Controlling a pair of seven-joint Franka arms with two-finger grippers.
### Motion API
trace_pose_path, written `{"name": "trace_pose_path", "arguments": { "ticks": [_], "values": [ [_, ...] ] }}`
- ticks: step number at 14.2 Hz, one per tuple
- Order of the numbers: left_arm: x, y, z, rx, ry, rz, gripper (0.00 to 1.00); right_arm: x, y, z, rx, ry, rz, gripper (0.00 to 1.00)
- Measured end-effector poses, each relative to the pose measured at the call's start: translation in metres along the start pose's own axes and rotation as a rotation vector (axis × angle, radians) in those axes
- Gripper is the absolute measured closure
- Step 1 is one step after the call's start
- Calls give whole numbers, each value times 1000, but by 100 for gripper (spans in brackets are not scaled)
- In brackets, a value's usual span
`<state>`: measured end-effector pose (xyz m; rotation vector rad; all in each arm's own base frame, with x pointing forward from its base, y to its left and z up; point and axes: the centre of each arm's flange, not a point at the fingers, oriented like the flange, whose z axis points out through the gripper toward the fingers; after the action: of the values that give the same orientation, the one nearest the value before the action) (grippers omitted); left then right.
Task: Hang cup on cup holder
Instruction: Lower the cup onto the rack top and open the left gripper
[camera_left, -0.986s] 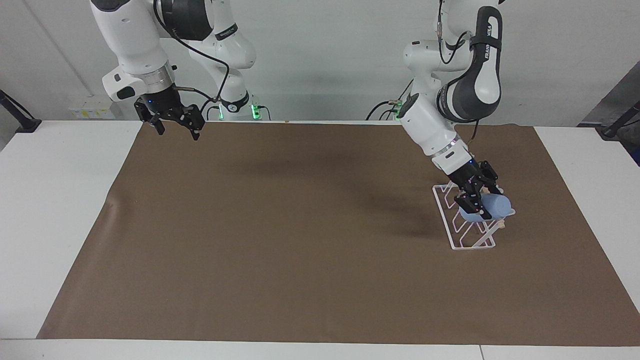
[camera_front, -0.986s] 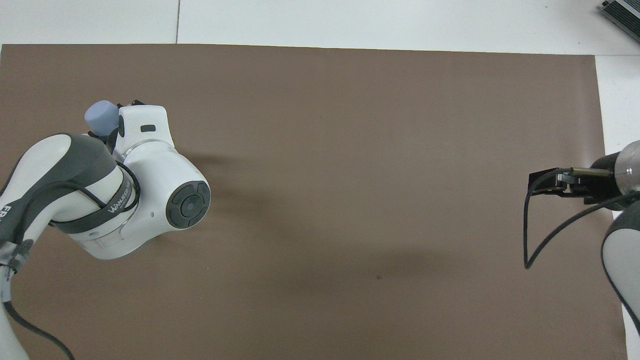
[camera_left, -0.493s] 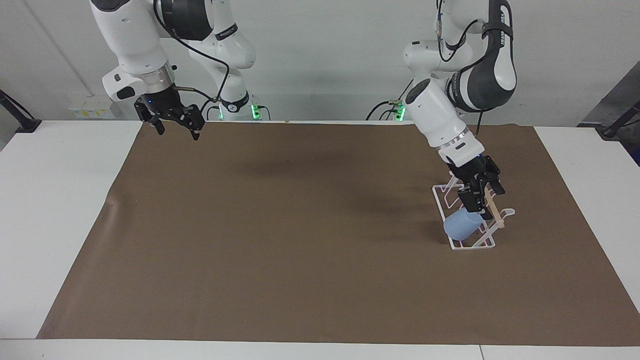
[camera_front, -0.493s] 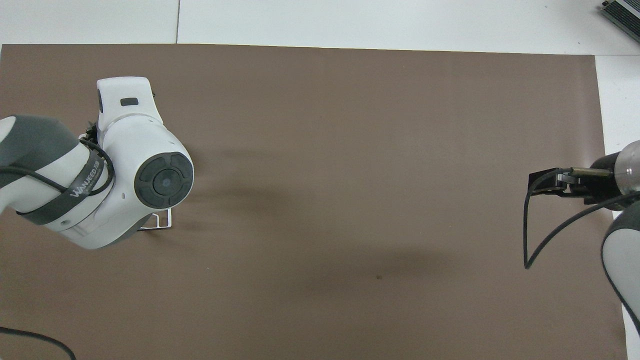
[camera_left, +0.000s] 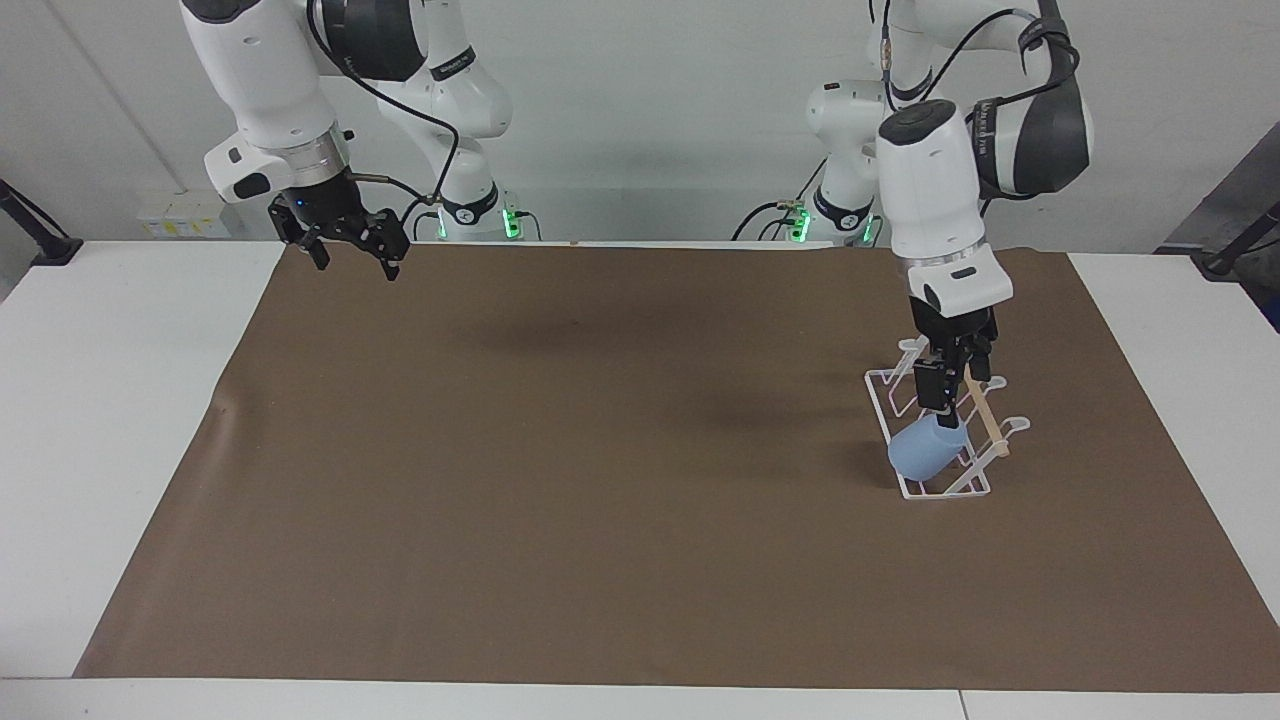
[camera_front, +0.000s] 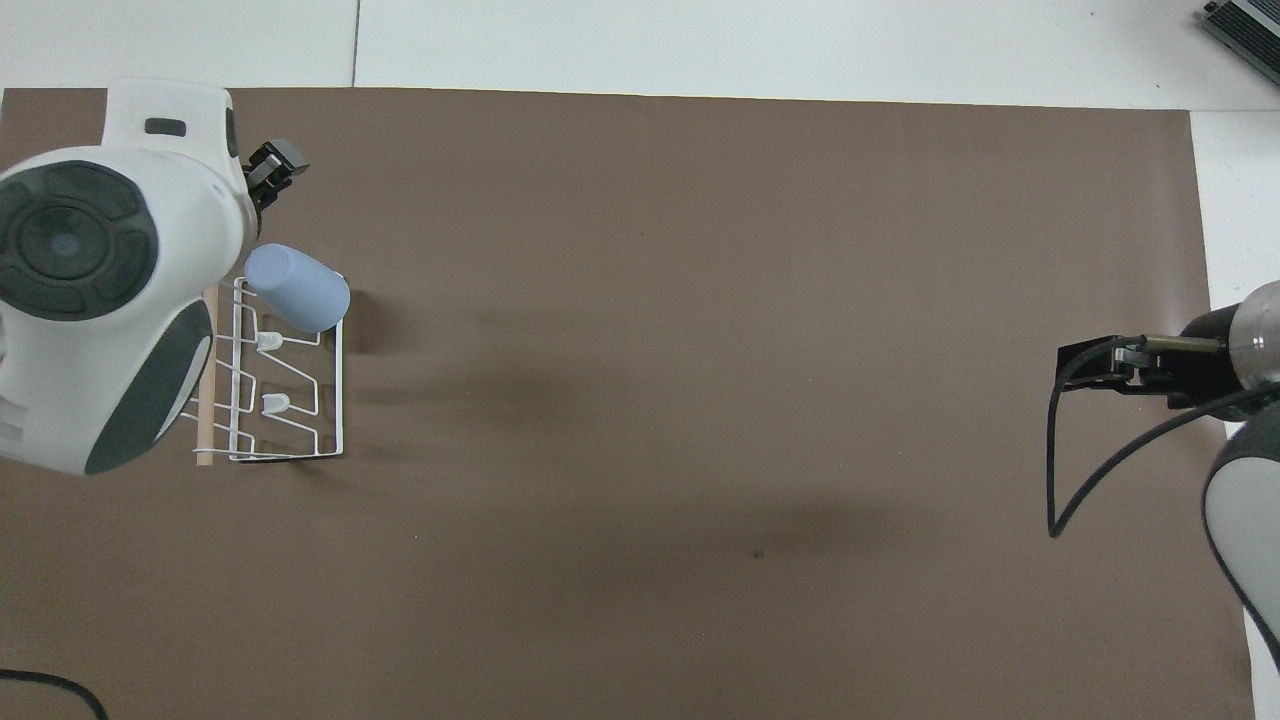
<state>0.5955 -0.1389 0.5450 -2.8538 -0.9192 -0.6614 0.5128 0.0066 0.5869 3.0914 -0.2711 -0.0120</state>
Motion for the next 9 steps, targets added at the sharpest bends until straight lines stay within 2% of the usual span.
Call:
{"name": "trace_pose_path", "arguments": {
  "ticks": [3, 5, 9],
  "values": [
    [7, -21, -13, -48, -136, 176, 0, 0, 0, 0, 0, 0, 0, 0],
    [10, -36, -21, -61, -191, 344, 0, 0, 0, 0, 0, 0, 0, 0],
    [13, -64, -33, -28, -292, 611, 0, 0, 0, 0, 0, 0, 0, 0]
  ]
}}
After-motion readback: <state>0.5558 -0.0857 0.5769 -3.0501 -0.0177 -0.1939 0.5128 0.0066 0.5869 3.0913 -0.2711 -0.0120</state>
